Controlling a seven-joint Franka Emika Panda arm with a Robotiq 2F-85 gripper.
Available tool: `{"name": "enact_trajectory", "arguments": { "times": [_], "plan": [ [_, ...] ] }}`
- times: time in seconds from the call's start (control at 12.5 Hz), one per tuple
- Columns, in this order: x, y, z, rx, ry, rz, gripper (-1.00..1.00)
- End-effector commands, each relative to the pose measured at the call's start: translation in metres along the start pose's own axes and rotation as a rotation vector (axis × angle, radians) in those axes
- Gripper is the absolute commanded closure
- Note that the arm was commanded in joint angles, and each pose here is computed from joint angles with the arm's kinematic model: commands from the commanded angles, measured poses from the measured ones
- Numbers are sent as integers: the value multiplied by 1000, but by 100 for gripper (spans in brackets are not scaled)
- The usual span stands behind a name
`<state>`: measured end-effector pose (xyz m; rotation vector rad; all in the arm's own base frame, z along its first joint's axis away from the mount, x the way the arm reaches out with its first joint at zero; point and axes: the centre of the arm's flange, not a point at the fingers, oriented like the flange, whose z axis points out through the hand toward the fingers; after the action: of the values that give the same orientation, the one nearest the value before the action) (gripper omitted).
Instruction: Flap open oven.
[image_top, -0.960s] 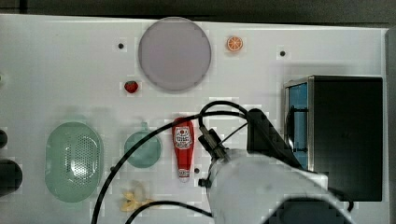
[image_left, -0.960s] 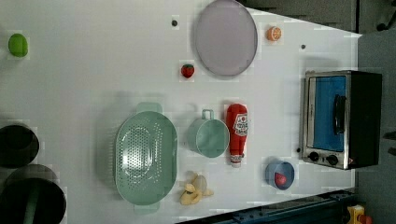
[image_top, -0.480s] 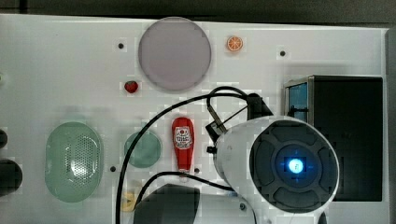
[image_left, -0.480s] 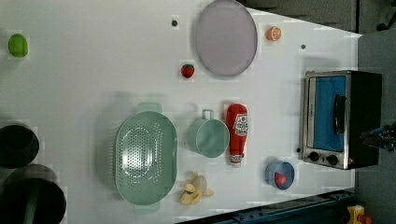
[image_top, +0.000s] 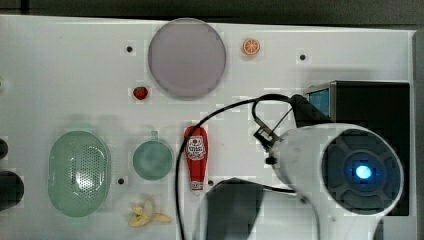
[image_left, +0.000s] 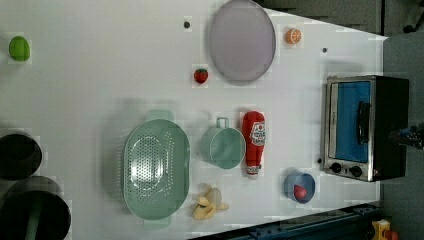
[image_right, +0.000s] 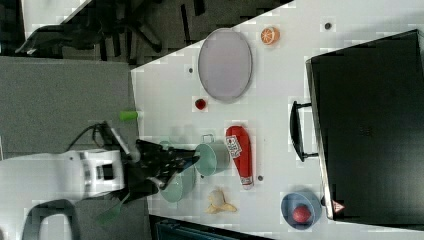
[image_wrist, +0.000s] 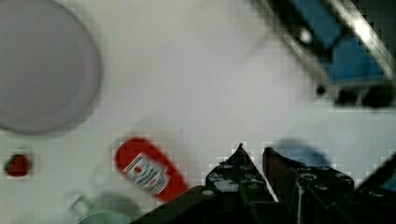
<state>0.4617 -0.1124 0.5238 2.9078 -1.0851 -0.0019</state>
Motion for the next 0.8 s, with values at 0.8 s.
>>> {"name": "enact_trajectory", "arguments": {
  "times": [0.8],
  "plan": [
    [99,106,127,-30,55,-591,65]
  ]
}}
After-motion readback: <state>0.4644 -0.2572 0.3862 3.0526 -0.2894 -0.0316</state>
